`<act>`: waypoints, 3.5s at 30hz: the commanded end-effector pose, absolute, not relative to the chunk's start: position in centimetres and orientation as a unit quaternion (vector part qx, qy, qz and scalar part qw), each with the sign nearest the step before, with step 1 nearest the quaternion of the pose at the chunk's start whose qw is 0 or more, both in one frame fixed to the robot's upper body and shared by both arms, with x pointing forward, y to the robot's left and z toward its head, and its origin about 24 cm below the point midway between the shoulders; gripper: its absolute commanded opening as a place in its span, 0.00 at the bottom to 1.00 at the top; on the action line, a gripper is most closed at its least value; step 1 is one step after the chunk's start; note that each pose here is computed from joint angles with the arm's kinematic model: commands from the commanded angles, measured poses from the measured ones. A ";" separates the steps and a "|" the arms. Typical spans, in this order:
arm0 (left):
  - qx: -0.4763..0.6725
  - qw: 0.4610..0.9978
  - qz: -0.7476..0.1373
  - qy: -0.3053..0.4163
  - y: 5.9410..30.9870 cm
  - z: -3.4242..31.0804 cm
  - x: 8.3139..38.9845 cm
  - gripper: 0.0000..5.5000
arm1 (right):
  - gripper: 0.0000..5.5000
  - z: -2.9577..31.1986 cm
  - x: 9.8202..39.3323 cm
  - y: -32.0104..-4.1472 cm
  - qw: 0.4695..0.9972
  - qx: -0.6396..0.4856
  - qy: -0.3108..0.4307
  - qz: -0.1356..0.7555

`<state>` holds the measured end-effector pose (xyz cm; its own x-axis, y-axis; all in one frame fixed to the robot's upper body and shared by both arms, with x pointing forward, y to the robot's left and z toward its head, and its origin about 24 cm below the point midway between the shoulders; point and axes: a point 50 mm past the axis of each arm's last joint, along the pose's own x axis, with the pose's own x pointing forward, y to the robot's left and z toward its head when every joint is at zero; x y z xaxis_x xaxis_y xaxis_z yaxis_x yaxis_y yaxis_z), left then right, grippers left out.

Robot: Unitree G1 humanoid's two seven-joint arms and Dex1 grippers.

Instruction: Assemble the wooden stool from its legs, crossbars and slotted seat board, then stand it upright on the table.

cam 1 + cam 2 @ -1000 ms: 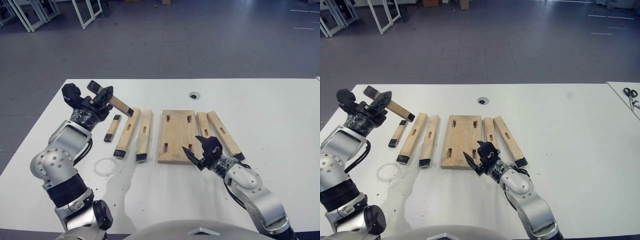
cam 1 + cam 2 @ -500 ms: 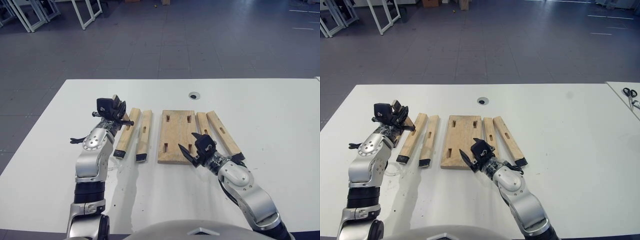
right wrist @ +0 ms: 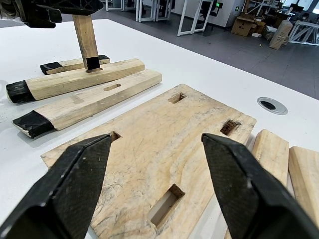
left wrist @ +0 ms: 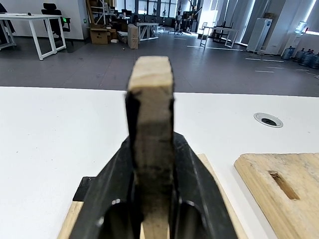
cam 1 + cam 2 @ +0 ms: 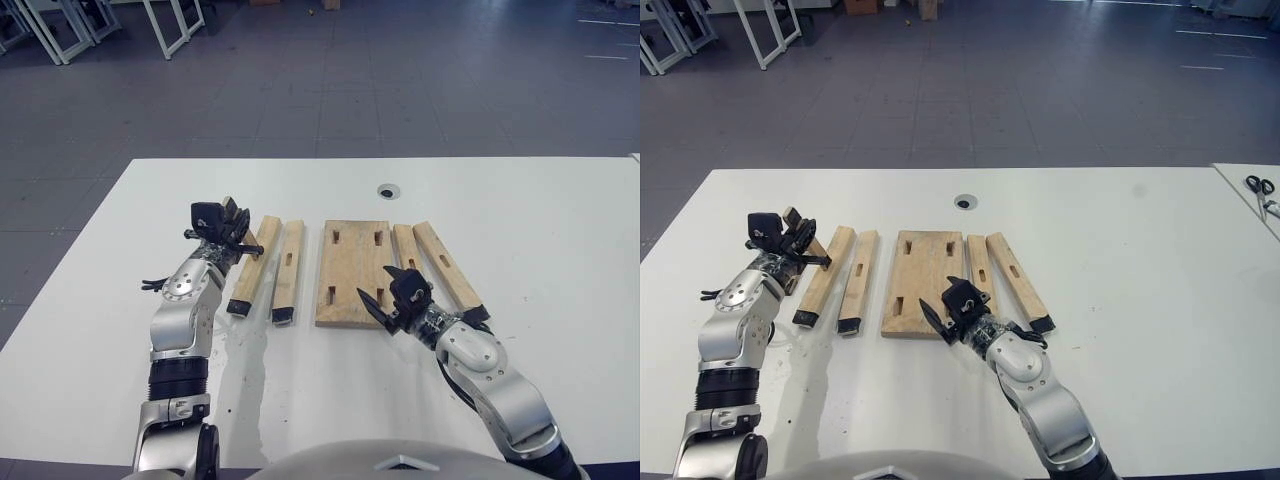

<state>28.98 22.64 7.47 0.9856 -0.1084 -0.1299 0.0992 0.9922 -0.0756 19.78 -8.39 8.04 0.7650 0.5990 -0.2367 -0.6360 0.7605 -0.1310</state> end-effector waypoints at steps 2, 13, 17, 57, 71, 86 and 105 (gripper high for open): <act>-0.033 0.996 -0.051 0.067 22.9 7.2 29.2 0.08 | 0.60 8.3 20.1 -8.5 0.934 -0.110 0.083 0.329; -0.022 0.989 -0.035 0.140 23.1 2.6 28.0 0.08 | 0.60 8.4 20.2 -8.5 0.933 -0.111 0.083 0.331; -0.012 0.976 -0.041 0.212 22.7 -1.0 25.7 0.08 | 0.60 8.4 20.1 -8.5 0.934 -0.113 0.081 0.330; -0.024 0.992 0.088 0.085 19.6 6.5 23.2 0.47 | 0.60 8.1 20.4 -8.5 0.940 -0.112 0.081 0.313; 0.013 0.998 0.057 -0.013 20.3 16.7 25.8 0.55 | 0.60 8.0 20.4 -8.4 0.941 -0.111 0.084 0.309; -0.068 0.998 0.003 0.016 20.1 18.9 28.8 0.55 | 0.60 7.9 20.9 -8.3 0.938 -0.117 0.083 0.314; -0.026 0.995 -0.016 -0.095 19.6 21.5 26.5 0.67 | 0.60 7.7 20.8 -8.5 0.942 -0.115 0.087 0.303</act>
<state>28.11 19.48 22.88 0.9656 -0.0402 0.2570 0.0622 0.9950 -0.0779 20.85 -8.36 7.63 0.7958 0.5572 -0.2372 -0.5982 0.7842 -0.1649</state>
